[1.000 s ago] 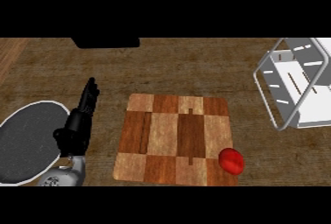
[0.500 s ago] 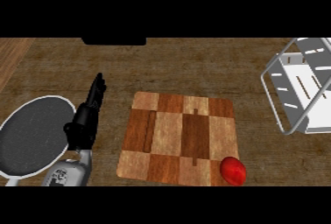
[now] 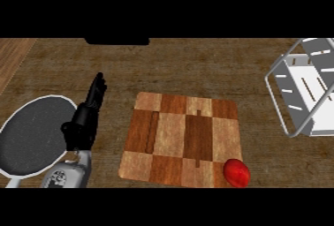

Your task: Pick the sweet potato from the cutting board and place it in the tiered basket

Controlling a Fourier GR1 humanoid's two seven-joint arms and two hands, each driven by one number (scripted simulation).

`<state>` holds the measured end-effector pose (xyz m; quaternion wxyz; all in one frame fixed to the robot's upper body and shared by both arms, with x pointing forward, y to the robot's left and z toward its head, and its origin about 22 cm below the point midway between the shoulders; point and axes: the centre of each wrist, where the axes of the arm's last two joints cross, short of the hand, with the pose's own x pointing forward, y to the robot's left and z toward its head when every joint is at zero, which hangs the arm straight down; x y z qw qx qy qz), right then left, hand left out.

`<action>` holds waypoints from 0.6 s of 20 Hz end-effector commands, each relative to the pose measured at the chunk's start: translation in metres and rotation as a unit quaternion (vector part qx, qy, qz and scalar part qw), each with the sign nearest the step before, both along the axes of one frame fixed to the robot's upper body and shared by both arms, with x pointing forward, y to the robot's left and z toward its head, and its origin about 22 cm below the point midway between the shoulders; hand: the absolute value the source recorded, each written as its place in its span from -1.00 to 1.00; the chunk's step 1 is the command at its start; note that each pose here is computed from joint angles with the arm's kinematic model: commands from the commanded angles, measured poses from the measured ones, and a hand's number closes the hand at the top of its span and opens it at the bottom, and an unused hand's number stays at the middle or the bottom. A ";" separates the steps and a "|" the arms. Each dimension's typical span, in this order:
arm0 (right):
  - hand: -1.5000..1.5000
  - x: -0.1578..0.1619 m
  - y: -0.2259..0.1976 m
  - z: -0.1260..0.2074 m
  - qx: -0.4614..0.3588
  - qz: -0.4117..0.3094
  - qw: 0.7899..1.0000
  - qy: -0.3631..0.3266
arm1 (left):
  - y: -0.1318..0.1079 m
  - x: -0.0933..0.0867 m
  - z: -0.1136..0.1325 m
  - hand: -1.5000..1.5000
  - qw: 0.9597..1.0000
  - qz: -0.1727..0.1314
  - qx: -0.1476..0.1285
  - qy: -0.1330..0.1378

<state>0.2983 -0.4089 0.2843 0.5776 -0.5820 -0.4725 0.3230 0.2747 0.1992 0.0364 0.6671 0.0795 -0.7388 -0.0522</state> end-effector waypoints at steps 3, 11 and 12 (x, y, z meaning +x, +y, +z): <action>-1.00 0.019 -0.023 -0.025 0.149 -0.047 0.988 -0.019 | 0.006 -0.007 -0.010 0.00 1.000 -0.002 0.004 -0.001; -1.00 0.028 -0.047 -0.031 0.240 -0.008 0.969 -0.058 | -0.001 0.003 0.002 0.00 1.000 0.002 0.001 -0.002; -1.00 0.032 -0.050 -0.034 0.274 -0.015 0.959 -0.076 | 0.004 -0.004 -0.018 0.00 1.000 0.007 0.003 -0.001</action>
